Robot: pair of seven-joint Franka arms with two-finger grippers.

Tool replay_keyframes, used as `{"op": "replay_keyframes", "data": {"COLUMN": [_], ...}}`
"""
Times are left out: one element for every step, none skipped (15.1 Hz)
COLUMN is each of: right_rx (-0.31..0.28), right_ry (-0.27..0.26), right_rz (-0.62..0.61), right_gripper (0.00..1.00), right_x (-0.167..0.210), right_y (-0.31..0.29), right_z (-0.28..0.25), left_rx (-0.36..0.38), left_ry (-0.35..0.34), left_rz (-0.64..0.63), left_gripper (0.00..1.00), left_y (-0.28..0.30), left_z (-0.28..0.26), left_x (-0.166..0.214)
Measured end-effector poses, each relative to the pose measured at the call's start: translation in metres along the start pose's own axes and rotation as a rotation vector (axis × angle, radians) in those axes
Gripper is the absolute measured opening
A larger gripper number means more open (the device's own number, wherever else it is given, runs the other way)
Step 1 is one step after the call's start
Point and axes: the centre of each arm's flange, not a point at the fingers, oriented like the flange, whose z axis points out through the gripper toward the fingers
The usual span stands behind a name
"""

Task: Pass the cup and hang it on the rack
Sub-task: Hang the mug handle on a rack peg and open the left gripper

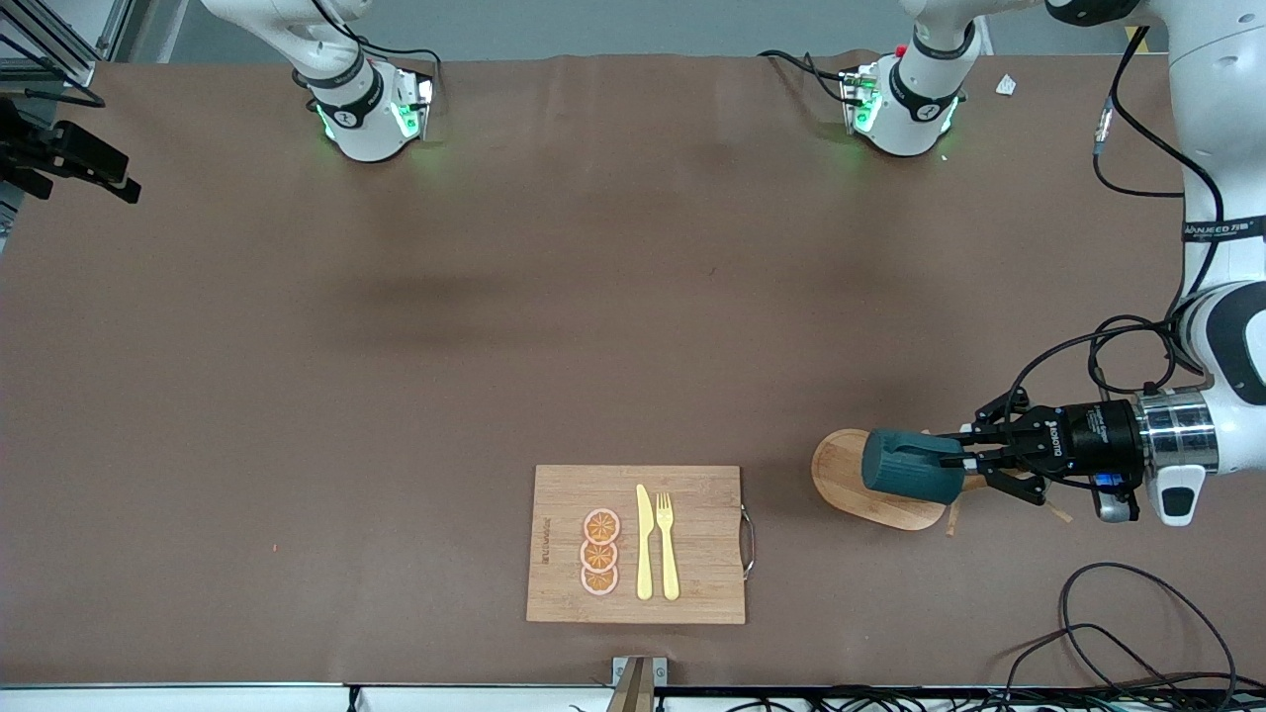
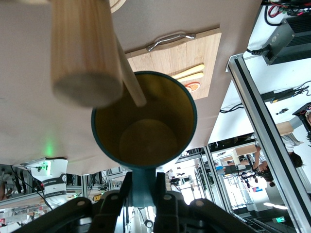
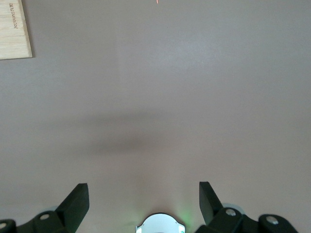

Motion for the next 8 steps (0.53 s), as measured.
{"op": "replay_keyframes", "data": {"right_rx": [0.0,0.0,0.0,0.0,0.0,0.0,0.0,0.0], "right_ry": [0.0,0.001,0.001,0.001,0.001,0.001,0.001,0.001], "right_rz": [0.0,0.0,0.0,0.0,0.0,0.0,0.0,-0.001], "right_gripper": [1.0,1.0,1.0,1.0,1.0,1.0,1.0,1.0], "right_x": [0.0,0.0,0.0,0.0,0.0,0.0,0.0,0.0], "right_y": [0.0,0.0,0.0,0.0,0.0,0.0,0.0,0.0], "right_z": [0.0,0.0,0.0,0.0,0.0,-0.001,-0.001,-0.001], "left_rx": [-0.001,-0.002,-0.005,-0.011,-0.015,-0.02,-0.023,-0.025], "left_ry": [-0.003,-0.004,-0.007,-0.012,-0.021,-0.026,-0.029,-0.03], "left_rz": [-0.004,-0.009,-0.016,-0.024,-0.031,-0.038,-0.043,-0.045], "left_gripper": [0.21,0.21,0.21,0.21,0.21,0.21,0.21,0.21], "left_y": [0.0,-0.001,-0.002,-0.003,-0.005,-0.007,-0.009,-0.01], "left_z": [0.0,0.0,-0.001,-0.004,-0.008,-0.011,-0.015,-0.017], "left_x": [0.003,0.007,0.012,0.017,0.024,0.03,0.036,0.039]}}
